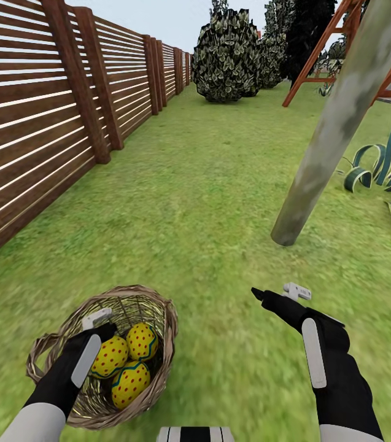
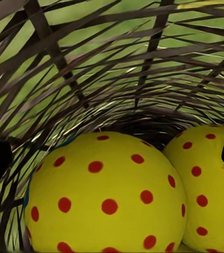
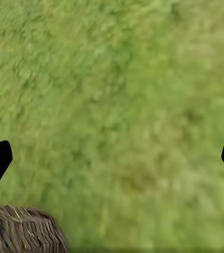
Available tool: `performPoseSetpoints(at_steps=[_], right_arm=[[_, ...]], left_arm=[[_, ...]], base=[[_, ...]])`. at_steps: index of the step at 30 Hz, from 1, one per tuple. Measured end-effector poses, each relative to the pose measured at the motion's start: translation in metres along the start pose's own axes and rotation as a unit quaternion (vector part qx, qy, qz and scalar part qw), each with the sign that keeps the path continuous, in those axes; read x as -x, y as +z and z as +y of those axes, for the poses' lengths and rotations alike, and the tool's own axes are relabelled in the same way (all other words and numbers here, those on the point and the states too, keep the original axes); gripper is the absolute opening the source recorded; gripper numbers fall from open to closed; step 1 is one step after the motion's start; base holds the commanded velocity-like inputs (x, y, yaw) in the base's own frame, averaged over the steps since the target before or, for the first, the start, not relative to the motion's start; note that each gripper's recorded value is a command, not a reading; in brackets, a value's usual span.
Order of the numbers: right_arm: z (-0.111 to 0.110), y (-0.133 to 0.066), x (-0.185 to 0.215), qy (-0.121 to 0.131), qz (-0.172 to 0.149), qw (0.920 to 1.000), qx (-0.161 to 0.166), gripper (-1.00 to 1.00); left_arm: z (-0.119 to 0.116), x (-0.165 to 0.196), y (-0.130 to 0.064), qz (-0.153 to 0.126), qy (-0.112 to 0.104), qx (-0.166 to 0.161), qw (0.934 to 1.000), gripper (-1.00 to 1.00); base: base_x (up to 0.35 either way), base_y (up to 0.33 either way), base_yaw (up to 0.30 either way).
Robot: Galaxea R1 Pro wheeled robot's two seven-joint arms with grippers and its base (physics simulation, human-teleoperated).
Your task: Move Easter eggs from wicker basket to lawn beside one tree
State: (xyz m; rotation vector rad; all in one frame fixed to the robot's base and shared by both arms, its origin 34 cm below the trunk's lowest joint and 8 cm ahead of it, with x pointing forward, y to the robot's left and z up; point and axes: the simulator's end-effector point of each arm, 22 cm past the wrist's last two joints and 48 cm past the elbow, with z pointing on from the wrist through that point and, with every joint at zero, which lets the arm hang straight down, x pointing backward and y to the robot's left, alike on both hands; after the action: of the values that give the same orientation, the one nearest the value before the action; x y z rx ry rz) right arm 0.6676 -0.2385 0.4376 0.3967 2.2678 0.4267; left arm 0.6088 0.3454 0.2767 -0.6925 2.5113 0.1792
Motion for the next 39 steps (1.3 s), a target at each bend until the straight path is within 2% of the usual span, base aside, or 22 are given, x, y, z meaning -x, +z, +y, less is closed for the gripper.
performPoseSetpoints(at_steps=[8,26,32,39], right_arm=[[0.0,0.0,0.0,0.0,0.0,1.0,0.0,1.0],[-0.003,0.004,-0.005,0.001,0.005,1.0,-0.003,1.0],[-0.009,0.011,-0.014,0.003,0.014,0.9999,-0.007,1.0],[-0.009,0.011,-0.014,0.003,0.014,0.9999,-0.007,1.0]], left_arm=[[-0.004,-0.001,0.0,0.005,-0.009,-0.009,0.9999,1.0],[-0.001,-0.007,0.005,0.01,-0.008,-0.005,0.9999,1.0],[0.001,-0.018,0.012,0.02,-0.007,0.0,0.9998,1.0],[0.0,-0.027,0.014,0.033,-0.016,-0.003,0.9993,1.0]], base=[[0.0,0.0,0.0],[0.0,0.0,0.0],[0.0,0.0,0.0],[0.0,0.0,0.0]])
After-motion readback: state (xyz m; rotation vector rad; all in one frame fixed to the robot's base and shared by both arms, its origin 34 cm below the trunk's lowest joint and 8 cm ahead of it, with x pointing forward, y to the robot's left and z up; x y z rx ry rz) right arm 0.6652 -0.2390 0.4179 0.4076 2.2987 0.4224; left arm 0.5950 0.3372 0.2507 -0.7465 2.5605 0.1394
